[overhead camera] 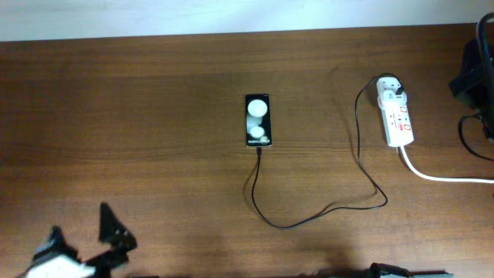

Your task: Plug charger to phone and switch on socket

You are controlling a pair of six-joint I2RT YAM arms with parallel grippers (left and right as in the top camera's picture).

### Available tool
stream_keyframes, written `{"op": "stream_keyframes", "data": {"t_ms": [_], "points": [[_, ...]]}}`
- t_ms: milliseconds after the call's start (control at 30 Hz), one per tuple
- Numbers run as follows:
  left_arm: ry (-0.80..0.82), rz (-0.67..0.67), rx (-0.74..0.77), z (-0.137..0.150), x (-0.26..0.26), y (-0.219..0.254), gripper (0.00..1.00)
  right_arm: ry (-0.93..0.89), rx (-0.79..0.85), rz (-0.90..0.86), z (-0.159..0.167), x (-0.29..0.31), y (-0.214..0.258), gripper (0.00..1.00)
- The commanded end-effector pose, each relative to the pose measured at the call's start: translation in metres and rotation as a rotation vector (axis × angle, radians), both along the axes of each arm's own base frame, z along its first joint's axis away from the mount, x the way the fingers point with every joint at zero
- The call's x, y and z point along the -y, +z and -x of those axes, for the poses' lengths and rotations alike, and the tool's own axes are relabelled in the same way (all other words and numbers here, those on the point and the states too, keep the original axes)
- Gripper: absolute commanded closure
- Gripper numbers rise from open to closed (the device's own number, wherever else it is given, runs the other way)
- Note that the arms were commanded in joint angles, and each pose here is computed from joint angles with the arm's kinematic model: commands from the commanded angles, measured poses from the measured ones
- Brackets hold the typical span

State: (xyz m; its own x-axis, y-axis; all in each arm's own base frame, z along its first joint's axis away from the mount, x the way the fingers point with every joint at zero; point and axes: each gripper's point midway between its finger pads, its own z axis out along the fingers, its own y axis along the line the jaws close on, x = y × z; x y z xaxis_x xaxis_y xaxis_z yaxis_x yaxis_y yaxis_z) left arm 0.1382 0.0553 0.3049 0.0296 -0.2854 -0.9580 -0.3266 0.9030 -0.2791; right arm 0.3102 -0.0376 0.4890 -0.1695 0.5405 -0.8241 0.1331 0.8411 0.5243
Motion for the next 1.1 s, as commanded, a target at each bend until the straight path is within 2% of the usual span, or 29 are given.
{"op": "stream_keyframes", "data": {"t_ms": [0,100,200,267,400,467,633,667,767,1067], "points": [[-0.018,0.001,-0.027,-0.044,0.003,-0.046,0.01,0.017,0.007,0.007,0.002,-0.004,0.002,0.95],[-0.035,0.003,-0.055,-0.080,0.006,-0.105,0.00,0.017,0.007,0.007,0.002,-0.004,0.002,0.94],[-0.150,0.009,0.016,-0.102,0.025,-0.129,0.01,0.017,0.007,0.007,0.002,-0.004,0.002,0.92],[-0.150,0.009,0.005,-0.105,0.025,-0.145,0.01,0.017,0.007,0.007,0.002,-0.004,0.002,0.91],[-0.153,0.007,0.002,-0.106,0.026,-0.145,0.01,0.017,0.007,0.007,0.002,-0.004,0.002,0.90],[-0.220,-0.120,-0.031,-0.107,0.036,-0.146,0.01,0.017,0.010,0.008,0.003,-0.004,0.003,0.89],[-0.287,-0.128,-0.039,-0.108,0.047,-0.149,0.01,0.017,0.040,0.015,0.012,-0.006,0.011,0.87],[-0.287,-0.128,-0.039,-0.108,0.047,-0.149,0.01,0.017,0.064,0.021,0.017,-0.007,0.018,0.83],[-0.287,-0.128,-0.040,-0.108,0.047,-0.149,0.01,0.017,0.115,0.033,0.037,-0.012,0.032,0.82],[-0.238,-0.132,-0.037,-0.107,0.038,-0.147,0.01,-0.030,0.351,0.093,0.135,-0.027,0.081,0.82]]}}
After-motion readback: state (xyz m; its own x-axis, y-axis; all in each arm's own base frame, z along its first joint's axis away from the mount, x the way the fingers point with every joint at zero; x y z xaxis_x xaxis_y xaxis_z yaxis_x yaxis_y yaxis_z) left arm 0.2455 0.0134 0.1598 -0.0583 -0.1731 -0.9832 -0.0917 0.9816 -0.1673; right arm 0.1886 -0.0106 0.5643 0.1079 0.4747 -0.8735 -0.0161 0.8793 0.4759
